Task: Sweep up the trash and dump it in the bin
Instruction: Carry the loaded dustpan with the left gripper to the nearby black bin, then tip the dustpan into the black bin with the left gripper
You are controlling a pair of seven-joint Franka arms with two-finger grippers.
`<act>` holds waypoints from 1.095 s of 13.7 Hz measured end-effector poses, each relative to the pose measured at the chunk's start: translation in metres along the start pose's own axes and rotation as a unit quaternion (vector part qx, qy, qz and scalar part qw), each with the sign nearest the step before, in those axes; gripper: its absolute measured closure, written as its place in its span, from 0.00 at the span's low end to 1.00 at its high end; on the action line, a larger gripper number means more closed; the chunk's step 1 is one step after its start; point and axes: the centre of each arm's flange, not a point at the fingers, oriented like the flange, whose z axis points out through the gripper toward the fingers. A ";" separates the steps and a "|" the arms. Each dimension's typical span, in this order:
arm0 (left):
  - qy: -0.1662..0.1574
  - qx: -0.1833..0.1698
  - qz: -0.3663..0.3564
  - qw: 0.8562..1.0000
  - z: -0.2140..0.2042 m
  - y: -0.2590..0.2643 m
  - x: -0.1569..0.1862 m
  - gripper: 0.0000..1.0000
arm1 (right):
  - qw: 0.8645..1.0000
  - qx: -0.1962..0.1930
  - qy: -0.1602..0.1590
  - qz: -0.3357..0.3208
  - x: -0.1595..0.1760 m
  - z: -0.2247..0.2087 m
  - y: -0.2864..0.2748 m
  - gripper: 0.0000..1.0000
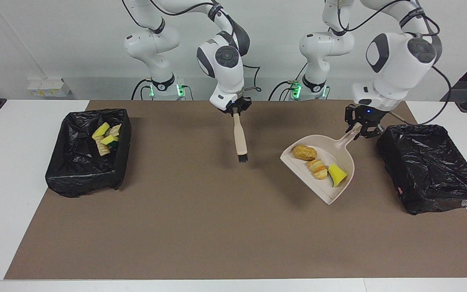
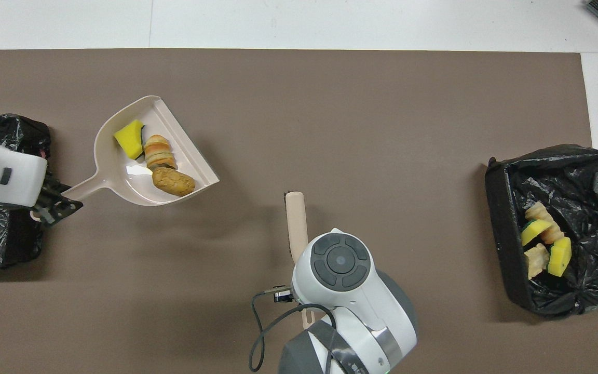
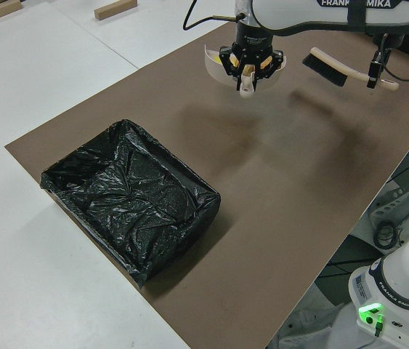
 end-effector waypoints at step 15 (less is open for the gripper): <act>-0.030 0.031 0.039 0.998 -0.088 -0.159 -0.287 0.67 | 0.998 0.015 0.003 0.058 0.009 0.078 -0.096 0.73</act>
